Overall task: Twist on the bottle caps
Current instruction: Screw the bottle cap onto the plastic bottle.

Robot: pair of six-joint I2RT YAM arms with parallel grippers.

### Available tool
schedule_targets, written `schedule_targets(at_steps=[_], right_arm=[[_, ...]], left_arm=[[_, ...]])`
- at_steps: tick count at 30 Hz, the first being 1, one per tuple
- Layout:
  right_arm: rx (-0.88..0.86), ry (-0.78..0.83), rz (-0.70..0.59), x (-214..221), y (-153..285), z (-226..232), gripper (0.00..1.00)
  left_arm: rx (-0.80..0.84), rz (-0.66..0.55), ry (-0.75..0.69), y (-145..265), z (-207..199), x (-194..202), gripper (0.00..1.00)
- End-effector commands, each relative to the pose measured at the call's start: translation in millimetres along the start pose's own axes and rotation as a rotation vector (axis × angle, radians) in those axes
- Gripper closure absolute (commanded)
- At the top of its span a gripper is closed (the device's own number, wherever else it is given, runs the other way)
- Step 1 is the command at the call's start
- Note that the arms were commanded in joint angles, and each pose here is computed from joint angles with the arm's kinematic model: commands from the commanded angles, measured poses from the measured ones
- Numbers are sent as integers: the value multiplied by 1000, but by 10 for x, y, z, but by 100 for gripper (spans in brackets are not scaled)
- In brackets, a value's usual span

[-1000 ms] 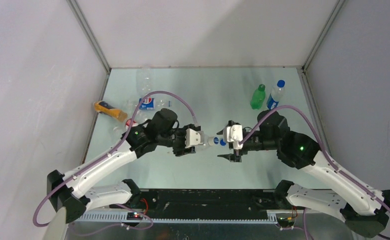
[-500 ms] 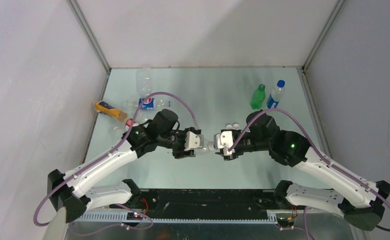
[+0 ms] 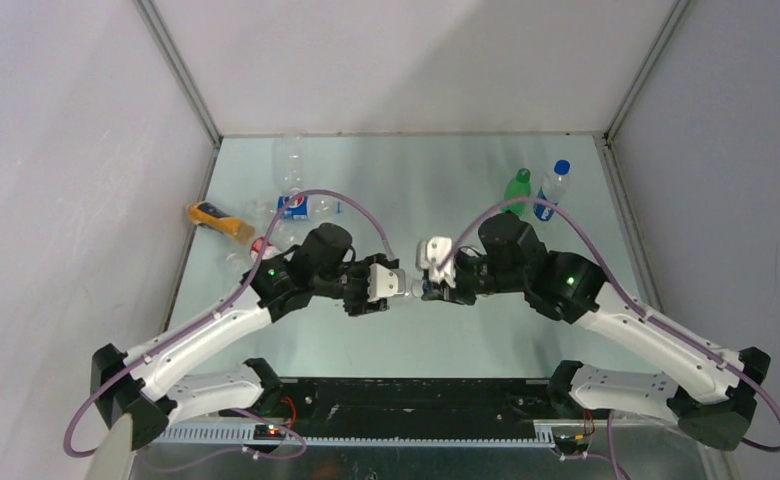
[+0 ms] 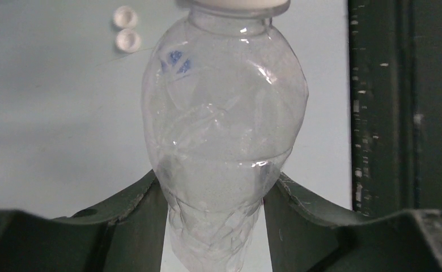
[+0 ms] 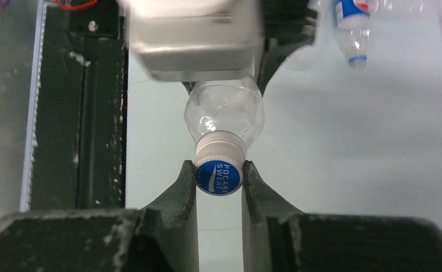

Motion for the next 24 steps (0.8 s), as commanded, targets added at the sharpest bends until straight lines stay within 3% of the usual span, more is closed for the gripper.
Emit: schedule_targets(at_steps=[1, 5, 9, 13, 17, 20, 24], right_arm=[[110, -408, -22, -176, -69, -160, 100], [206, -826, 29, -69, -99, -212, 100], [315, -1160, 64, 76, -74, -299, 100], [434, -1254, 42, 126, 0, -400, 100], [496, -1234, -21, 80, 143, -514, 100], [545, -1250, -26, 137, 271, -557, 100], [581, -1287, -41, 175, 346, -578, 100]], left_arm=[[-285, -179, -42, 95, 346, -335, 100], [-483, -237, -67, 116, 475, -387, 100], [-654, -378, -77, 174, 530, -540, 100], [-748, -453, -35, 151, 498, -578, 100], [-794, -498, 91, 107, 522, -533, 100], [-903, -502, 191, 169, 613, -397, 100], [-1006, -487, 200, 223, 677, -327, 100]])
Point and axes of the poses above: each gripper's point midway between its finger pads, its own y axis back along the fingers, its own z axis along the line the jaws close on, x = y × z, the point moved 3 cm from there along y, back along the fingers, and after that the axes turned 15 degrees about y, right-handed, at the moved point
